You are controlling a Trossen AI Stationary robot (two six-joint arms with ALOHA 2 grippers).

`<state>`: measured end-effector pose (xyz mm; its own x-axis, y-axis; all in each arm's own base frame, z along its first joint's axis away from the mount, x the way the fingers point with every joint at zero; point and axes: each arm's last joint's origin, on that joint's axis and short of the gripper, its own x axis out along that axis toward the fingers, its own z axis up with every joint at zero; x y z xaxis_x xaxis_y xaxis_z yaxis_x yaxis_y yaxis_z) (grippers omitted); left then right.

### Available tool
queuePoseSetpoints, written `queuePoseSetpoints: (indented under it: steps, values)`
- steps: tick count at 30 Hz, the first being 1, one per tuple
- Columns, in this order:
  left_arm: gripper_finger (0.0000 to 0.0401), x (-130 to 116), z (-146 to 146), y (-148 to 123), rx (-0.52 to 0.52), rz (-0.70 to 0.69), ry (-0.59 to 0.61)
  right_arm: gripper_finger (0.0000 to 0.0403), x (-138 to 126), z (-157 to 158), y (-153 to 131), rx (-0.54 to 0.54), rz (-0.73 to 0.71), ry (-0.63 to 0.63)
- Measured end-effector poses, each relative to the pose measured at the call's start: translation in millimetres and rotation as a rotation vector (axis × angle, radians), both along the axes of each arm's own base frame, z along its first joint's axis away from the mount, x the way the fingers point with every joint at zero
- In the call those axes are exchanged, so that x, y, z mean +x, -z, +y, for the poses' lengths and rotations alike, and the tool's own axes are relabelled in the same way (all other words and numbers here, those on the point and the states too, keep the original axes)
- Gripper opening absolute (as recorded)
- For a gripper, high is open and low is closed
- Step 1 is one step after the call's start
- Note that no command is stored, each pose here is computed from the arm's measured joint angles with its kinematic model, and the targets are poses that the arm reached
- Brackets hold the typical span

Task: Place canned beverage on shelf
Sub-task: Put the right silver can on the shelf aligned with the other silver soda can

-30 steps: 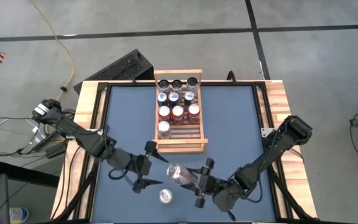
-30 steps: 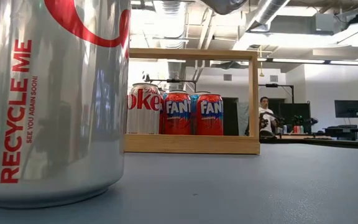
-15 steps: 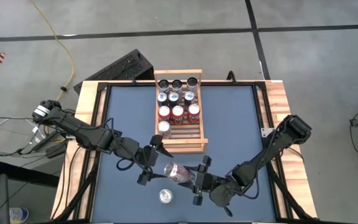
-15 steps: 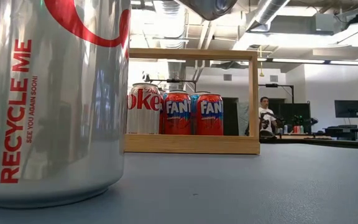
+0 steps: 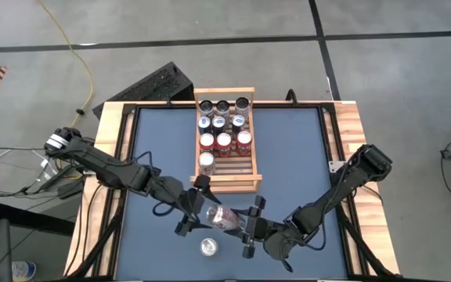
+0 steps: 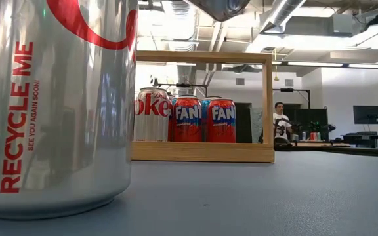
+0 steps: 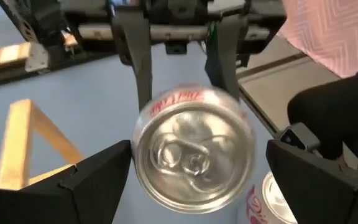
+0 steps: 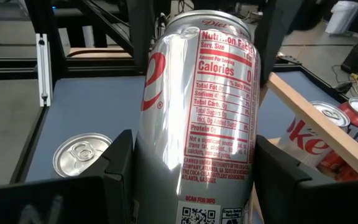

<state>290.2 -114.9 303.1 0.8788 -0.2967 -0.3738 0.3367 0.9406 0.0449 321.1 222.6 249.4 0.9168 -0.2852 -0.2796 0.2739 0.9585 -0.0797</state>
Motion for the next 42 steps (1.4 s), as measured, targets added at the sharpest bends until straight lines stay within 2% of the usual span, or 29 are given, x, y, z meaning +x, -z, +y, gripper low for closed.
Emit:
queuePoseSetpoints:
  steps: [8,18,30,42]
  values:
    - [0.0359,5,-2,4,0.007,-0.005,0.033,0.0210,0,0,0,-0.002,0.003,-0.001]
    - [0.0341,7,-3,0,-0.015,-0.048,0.045,0.0210,1,0,0,-0.001,0.001,-0.007]
    - [0.0339,13,-3,10,-0.025,-0.011,0.042,0.0211,4,-2,-3,-0.007,-0.013,-0.024]
    - [0.0310,14,-2,9,-0.037,-0.020,0.040,0.0211,6,-4,-2,-0.002,-0.006,-0.034]
